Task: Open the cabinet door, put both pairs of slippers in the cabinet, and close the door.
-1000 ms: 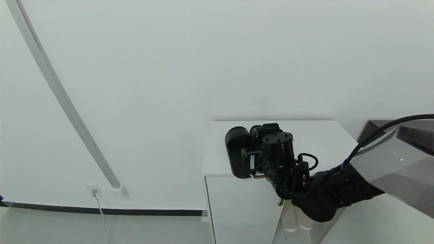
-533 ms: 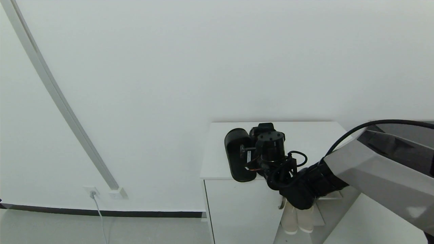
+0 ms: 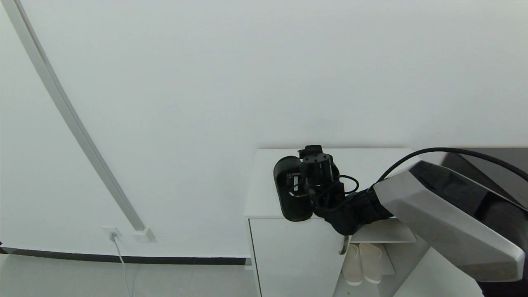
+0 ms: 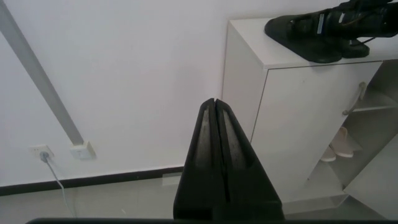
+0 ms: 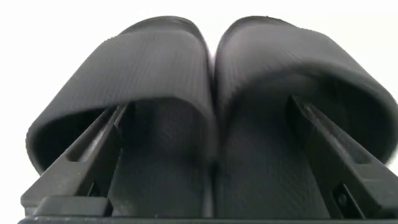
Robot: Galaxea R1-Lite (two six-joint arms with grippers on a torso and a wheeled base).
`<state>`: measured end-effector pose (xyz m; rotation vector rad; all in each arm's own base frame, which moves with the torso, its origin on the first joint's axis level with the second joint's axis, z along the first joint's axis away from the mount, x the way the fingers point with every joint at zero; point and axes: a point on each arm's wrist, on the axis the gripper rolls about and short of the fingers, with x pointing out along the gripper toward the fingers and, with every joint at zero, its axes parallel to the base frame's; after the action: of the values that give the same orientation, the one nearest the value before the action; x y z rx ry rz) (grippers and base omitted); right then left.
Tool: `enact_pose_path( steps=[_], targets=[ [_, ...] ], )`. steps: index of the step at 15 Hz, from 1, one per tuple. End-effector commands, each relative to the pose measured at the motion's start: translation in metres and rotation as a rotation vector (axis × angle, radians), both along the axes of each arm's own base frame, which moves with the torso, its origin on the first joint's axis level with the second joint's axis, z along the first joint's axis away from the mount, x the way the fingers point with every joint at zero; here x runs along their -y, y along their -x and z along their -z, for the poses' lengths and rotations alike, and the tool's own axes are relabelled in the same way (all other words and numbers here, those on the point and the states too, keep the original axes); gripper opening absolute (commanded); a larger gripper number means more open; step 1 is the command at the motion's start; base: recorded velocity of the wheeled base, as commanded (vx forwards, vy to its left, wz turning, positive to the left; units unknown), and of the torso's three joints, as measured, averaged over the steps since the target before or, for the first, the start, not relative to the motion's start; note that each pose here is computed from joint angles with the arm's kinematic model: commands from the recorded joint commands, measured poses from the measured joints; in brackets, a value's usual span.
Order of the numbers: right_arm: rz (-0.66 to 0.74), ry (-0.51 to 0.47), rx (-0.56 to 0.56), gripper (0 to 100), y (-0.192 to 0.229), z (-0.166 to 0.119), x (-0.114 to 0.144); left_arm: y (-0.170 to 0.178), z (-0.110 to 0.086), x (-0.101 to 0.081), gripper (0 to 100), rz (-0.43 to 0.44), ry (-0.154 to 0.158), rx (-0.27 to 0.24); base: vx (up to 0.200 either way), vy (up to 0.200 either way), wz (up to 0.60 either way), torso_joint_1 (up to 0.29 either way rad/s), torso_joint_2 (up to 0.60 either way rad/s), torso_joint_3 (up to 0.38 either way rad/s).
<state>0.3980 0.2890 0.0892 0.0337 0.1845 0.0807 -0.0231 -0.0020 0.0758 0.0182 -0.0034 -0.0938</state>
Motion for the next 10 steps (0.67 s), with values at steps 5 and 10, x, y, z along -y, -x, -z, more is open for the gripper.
enact_pose_path(
  steps=[5,10],
  targets=[
    [0.006,-0.009,0.012,100,-0.0124,0.0024,-0.0055,-0.0001,-0.0001,0.0,0,0.0,-0.002,-0.001,0.0,0.0,0.0,0.0,0.0,0.0],
    [0.005,0.0,0.007,0,-0.0115,0.0022,-0.0048,-0.0001,-0.0001,0.0,0,0.0,0.0,-0.001,0.0,0.0,0.0,0.0,0.0,0.0]
  ],
)
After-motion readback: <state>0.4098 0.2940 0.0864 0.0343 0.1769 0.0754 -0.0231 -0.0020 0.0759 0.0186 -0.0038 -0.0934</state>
